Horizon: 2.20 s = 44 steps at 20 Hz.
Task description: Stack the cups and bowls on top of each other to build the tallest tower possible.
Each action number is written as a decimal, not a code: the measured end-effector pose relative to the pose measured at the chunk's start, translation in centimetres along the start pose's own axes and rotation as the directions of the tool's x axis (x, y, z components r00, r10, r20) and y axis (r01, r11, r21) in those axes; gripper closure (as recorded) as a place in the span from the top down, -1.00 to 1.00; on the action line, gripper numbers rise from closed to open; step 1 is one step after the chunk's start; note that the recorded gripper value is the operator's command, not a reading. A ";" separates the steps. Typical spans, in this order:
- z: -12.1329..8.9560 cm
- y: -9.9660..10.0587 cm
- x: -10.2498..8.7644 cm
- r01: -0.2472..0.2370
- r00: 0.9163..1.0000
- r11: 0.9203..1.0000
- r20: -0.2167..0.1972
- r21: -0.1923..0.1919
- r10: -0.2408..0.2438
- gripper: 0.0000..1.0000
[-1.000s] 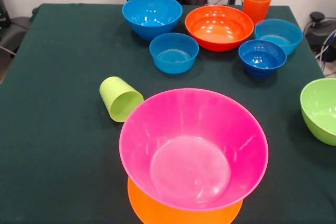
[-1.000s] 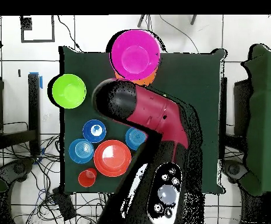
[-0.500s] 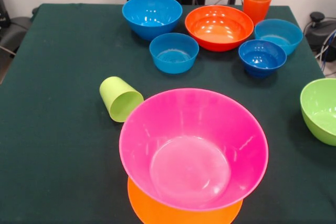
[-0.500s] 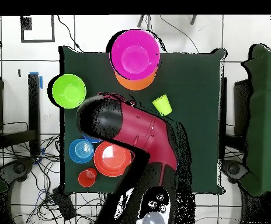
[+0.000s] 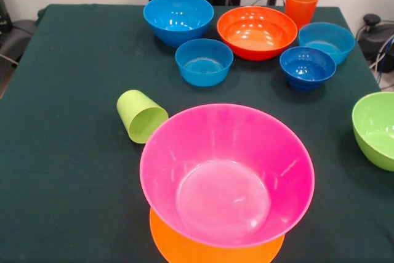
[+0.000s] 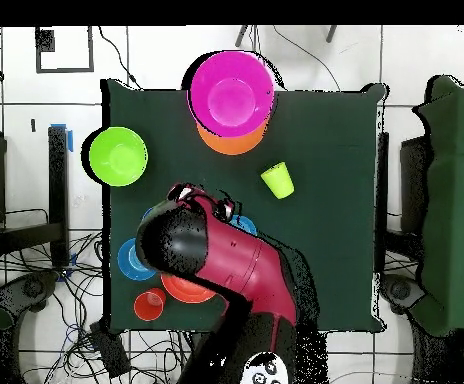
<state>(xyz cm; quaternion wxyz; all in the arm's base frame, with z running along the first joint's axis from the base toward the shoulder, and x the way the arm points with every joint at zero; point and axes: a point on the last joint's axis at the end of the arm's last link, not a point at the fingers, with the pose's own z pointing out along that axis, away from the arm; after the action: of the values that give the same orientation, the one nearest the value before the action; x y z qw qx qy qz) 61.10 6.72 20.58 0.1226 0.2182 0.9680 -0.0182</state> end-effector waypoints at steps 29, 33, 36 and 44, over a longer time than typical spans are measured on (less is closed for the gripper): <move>4.7 3.6 11.7 -0.174 0.975 0.980 -0.153 -0.098 0.158 -1.00; 4.0 4.2 12.5 -0.184 0.973 0.977 -0.159 -0.104 0.166 -1.00; 3.5 4.6 13.3 -0.186 0.973 0.977 -0.161 -0.105 0.168 -1.00; 2.1 5.5 15.6 -0.192 0.970 0.976 -0.169 -0.104 0.173 -1.00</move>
<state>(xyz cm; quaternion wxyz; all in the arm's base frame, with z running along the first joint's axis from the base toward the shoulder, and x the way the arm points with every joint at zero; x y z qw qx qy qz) 50.26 18.08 14.85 0.0589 0.2993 0.9498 0.0689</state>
